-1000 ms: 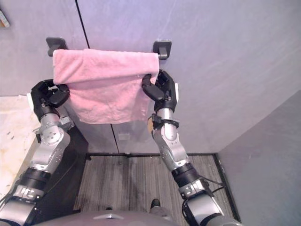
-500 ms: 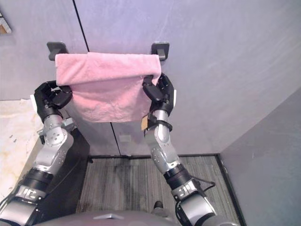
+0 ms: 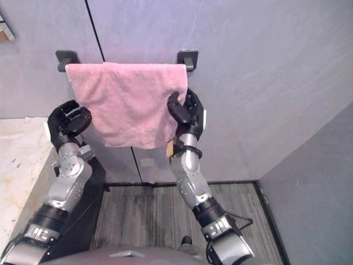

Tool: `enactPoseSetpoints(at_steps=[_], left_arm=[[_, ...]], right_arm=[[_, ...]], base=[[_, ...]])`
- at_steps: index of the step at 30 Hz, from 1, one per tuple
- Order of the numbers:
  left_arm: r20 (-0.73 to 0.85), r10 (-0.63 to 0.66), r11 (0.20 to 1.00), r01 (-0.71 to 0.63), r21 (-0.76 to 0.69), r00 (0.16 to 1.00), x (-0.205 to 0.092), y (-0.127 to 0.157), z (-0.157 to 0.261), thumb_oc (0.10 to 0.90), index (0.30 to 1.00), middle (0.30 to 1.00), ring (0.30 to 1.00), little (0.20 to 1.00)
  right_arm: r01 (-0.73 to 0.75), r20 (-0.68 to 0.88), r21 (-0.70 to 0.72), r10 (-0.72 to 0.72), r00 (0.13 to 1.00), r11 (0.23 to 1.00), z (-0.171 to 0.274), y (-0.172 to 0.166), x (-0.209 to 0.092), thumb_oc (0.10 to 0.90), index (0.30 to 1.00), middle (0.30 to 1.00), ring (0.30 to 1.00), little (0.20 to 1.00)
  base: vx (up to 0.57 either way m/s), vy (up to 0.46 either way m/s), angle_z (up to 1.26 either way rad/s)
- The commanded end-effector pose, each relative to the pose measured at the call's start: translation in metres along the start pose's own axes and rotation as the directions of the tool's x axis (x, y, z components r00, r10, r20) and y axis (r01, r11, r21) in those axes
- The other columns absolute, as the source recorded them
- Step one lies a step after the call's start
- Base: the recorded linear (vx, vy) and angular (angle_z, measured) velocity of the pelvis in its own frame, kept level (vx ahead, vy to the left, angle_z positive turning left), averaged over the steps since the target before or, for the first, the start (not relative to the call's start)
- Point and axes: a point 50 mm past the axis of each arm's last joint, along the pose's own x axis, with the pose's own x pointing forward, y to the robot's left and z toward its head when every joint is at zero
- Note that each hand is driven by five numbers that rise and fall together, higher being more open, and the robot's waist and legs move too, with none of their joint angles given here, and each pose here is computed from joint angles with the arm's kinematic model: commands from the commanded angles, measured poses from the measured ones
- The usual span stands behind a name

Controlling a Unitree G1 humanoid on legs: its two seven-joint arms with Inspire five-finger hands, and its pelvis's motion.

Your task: Organize the bathroom.

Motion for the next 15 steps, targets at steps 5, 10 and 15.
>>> enactPoseSetpoints(at_steps=[5,10,15], left_arm=[[-0.147,-0.06,0.981,0.031,-0.191,0.987,-0.004,0.001,-0.011,0.8,0.9,0.9,0.9,0.9],[-0.286,-0.076,0.991,0.041,-0.128,0.955,-0.02,0.027,-0.045,0.8,0.9,0.9,0.9,0.9],[-0.5,-0.183,0.983,0.175,-0.063,0.847,-0.04,0.05,-0.087,0.8,0.9,0.9,0.9,0.9]], right_arm=[[0.159,0.088,-0.167,-0.146,0.985,0.973,0.01,-0.058,-0.009,0.8,0.9,0.9,0.9,0.9],[0.236,0.04,-0.27,-0.234,0.971,0.934,-0.003,-0.09,-0.02,0.8,0.9,0.9,0.9,0.9],[0.278,-0.004,-0.393,-0.304,0.953,0.876,-0.015,-0.119,-0.029,0.8,0.9,0.9,0.9,0.9]], base=[[-0.06,-0.026,-0.05],[-0.05,-0.016,-0.09],[-0.05,0.007,-0.02]])
